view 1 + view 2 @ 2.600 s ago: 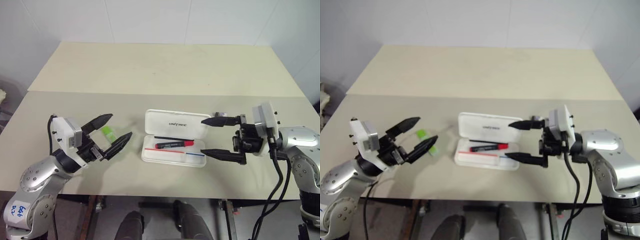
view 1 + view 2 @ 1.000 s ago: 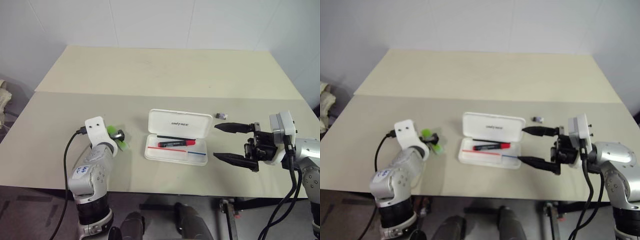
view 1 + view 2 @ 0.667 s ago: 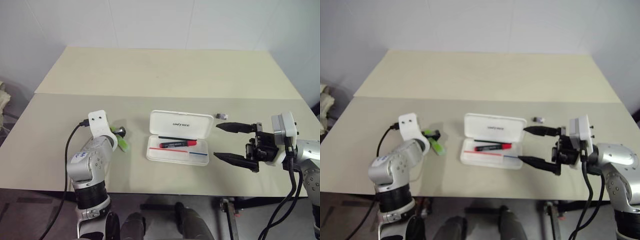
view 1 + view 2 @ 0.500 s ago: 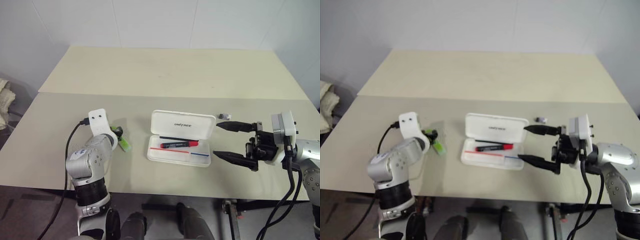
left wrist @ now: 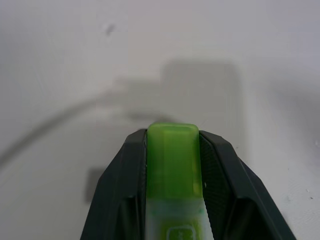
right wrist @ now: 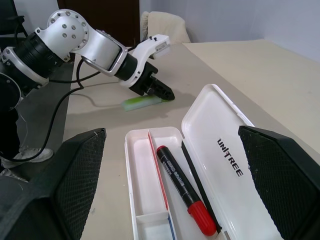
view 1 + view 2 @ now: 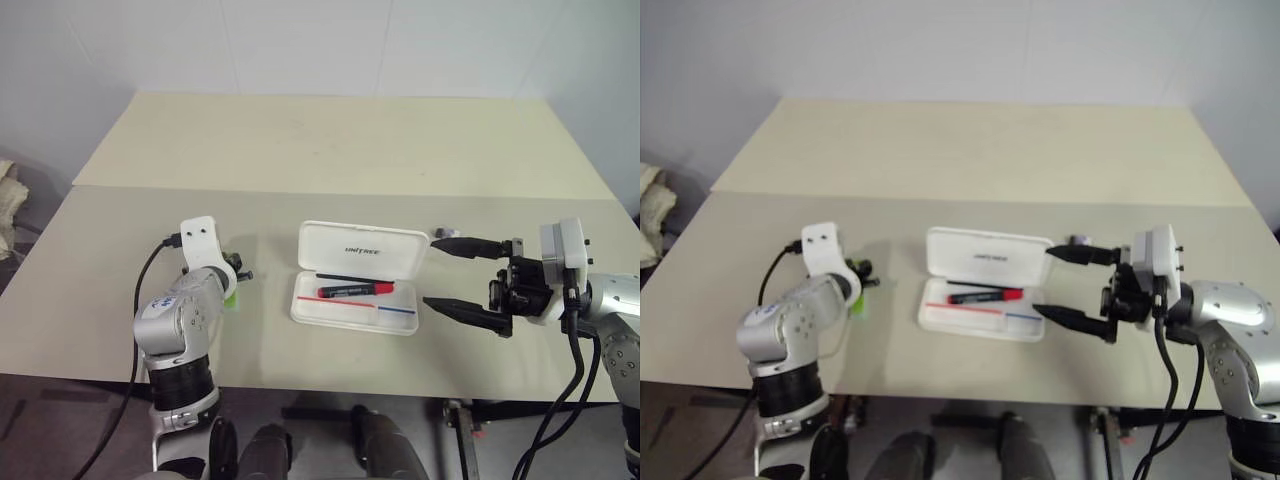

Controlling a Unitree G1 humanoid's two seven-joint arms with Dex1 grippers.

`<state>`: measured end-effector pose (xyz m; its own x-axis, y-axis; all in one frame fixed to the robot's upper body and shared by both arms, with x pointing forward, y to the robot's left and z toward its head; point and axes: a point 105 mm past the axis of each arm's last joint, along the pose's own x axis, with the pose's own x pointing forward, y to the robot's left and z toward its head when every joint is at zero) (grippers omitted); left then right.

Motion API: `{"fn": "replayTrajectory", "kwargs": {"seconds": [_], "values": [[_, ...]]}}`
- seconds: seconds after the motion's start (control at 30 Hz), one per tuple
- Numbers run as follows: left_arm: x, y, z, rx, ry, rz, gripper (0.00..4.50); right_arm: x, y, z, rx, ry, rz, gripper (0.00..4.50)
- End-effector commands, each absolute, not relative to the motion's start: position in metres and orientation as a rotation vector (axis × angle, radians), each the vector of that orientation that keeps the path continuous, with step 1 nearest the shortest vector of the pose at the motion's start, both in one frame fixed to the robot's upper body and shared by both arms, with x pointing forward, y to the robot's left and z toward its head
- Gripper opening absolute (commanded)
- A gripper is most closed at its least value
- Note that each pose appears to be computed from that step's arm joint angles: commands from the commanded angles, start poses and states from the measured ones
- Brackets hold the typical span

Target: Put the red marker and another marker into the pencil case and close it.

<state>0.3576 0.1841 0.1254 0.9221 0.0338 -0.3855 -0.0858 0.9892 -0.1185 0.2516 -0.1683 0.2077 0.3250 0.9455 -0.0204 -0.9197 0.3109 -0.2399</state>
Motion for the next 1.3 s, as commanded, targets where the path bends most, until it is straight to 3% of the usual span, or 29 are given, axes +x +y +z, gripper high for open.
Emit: {"fn": "replayTrajectory", "kwargs": {"seconds": [0.03, 0.17, 0.27, 0.43, 0.7, 0.93, 1.3], "values": [[0.365, 0.19, 0.162, -0.041, 0.23, -0.007, 1.11, 0.251, -0.168, 0.214, -0.256, -0.16, 1.238, 4.5], [0.367, 0.201, 0.203, 0.064, 0.05, -0.134, 1.11, 0.251, -0.168, 0.214, -0.256, -0.157, 1.237, 4.5], [0.355, 0.185, 0.239, 0.195, -0.146, -0.376, 1.11, 0.251, -0.168, 0.213, -0.255, -0.155, 1.233, 4.5], [0.331, 0.165, 0.258, 0.343, -0.198, -0.692, 1.11, 0.252, -0.166, 0.212, -0.252, -0.157, 1.222, 4.5], [0.293, 0.123, 0.26, 0.461, -0.154, -1.1, 1.11, 0.252, -0.167, 0.211, -0.251, -0.167, 1.193, 4.5], [0.269, 0.096, 0.241, 0.453, -0.067, -1.404, 1.11, 0.247, -0.169, 0.21, -0.25, -0.168, 1.172, 4.5], [0.284, 0.077, 0.208, 0.418, -0.011, -1.578, 1.11, 0.236, -0.166, 0.205, -0.248, -0.158, 1.136, 4.5]]}}
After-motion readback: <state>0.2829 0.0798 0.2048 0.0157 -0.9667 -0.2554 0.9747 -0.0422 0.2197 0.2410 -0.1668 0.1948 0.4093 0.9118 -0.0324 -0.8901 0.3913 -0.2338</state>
